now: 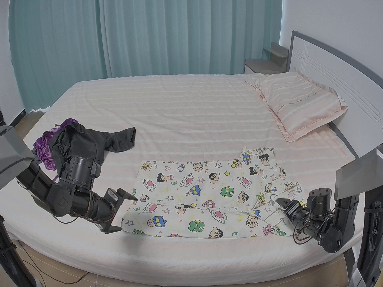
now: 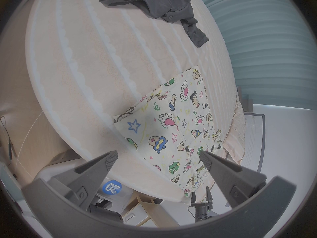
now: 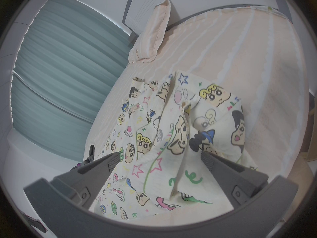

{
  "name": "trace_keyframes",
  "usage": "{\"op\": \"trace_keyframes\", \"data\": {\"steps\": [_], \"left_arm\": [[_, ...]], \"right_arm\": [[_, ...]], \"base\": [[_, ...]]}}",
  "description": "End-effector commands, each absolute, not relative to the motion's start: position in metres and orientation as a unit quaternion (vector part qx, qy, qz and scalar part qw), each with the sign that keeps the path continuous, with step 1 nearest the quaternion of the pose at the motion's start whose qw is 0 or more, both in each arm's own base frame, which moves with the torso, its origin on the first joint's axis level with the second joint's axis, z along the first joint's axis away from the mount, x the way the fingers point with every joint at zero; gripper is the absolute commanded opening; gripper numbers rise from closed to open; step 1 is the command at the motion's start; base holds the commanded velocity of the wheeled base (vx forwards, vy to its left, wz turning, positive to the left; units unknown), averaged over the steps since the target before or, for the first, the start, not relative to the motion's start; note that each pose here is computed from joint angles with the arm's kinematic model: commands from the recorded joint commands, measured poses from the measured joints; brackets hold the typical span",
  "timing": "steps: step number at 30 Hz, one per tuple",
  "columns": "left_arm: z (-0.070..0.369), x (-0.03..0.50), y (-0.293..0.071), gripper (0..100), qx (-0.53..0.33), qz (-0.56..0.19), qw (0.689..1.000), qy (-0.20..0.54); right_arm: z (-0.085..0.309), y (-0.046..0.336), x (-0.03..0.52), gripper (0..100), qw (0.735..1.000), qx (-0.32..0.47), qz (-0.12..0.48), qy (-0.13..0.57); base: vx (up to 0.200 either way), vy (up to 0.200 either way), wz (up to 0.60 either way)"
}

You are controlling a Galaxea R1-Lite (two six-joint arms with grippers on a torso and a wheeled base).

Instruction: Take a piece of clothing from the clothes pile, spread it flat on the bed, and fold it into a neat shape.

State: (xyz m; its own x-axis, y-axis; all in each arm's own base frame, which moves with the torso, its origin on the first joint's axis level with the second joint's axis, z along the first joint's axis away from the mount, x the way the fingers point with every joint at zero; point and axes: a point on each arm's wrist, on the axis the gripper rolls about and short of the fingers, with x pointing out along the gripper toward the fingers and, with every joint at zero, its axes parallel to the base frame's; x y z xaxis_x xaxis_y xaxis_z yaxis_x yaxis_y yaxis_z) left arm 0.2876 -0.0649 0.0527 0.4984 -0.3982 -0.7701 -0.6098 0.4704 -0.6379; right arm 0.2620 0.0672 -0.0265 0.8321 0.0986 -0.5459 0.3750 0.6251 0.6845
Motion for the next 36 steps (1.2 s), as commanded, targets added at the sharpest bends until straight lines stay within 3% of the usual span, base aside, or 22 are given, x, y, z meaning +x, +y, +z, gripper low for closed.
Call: {"op": "trace_keyframes", "data": {"steps": [1, 34, 35, 36], "left_arm": [[0.053, 0.287, -0.065, 100, -0.509, 0.076, 0.700, 0.495], [0.053, 0.287, -0.065, 100, -0.508, 0.078, 0.701, 0.494], [0.052, 0.287, -0.065, 100, -0.507, 0.081, 0.702, 0.493], [0.052, 0.288, -0.065, 100, -0.507, 0.080, 0.703, 0.493]], "right_arm": [[-0.014, 0.065, 0.259, 100, 0.860, 0.431, -0.075, 0.264], [-0.034, 0.061, 0.291, 100, 0.874, 0.411, -0.103, 0.239], [-0.034, 0.062, 0.292, 0, 0.875, 0.410, -0.101, 0.237], [-0.034, 0.061, 0.293, 0, 0.875, 0.410, -0.102, 0.236]], "base": [[0.000, 0.000, 0.00], [0.000, 0.000, 0.00], [0.000, 0.000, 0.00], [0.000, 0.000, 0.00]]}}
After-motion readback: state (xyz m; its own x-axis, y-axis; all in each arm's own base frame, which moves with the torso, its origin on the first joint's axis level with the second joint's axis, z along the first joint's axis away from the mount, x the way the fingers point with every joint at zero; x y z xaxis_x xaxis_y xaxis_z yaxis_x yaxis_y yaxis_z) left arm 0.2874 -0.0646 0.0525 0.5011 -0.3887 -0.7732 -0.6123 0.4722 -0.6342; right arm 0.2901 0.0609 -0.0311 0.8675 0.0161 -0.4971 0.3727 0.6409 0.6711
